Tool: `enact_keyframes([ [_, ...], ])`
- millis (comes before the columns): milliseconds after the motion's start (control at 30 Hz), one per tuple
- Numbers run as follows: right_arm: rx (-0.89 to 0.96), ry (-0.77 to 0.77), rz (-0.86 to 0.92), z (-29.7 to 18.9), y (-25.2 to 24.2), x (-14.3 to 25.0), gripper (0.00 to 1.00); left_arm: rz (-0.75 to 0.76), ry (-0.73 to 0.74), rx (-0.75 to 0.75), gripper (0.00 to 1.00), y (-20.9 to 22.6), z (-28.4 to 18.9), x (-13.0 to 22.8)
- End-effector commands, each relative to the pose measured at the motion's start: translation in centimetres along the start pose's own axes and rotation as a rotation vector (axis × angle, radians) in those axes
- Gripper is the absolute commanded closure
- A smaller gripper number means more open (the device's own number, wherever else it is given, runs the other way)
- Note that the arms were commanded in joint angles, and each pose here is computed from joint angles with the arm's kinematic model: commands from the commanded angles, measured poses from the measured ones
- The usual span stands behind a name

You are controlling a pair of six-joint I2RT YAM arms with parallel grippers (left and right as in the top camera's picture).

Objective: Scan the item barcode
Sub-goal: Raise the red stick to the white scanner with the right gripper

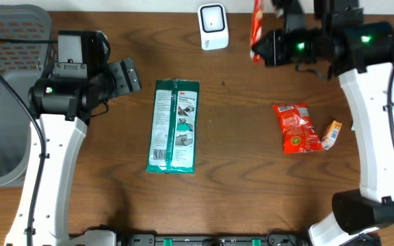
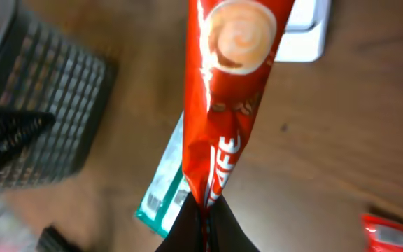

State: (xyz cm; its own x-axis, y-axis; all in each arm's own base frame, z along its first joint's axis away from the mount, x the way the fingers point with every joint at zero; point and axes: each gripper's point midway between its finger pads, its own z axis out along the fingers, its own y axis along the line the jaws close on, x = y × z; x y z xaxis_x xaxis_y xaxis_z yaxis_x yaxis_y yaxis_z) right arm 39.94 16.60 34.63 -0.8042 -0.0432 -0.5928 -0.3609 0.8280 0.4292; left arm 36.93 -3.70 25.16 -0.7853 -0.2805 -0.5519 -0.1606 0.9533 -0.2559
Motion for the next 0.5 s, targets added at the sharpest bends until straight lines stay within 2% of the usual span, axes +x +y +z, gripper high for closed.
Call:
enact_keyframes([
  [0, 0.156, -0.047, 0.075, -0.3, -1.5, -2.0, 0.99, 0.007, -0.005, -0.007, 0.07, 0.2, -0.1, -0.1],
  [167, 0.192, -0.021, 0.088, 1.9, -2.8, -3.7, 0.99, 0.007, -0.005, -0.007, 0.07, 0.2, -0.1, -0.1],
  [300, 0.218, 0.012, 0.091, 6.9, -4.7, -4.5, 0.99, 0.007, -0.005, -0.007, 0.07, 0.2, -0.1, -0.1],
  [467, 0.281, 0.033, 0.012, 14.9, -7.0, -4.6, 0.99, 0.007, -0.005, -0.007, 0.07, 0.2, -0.1, -0.1],
])
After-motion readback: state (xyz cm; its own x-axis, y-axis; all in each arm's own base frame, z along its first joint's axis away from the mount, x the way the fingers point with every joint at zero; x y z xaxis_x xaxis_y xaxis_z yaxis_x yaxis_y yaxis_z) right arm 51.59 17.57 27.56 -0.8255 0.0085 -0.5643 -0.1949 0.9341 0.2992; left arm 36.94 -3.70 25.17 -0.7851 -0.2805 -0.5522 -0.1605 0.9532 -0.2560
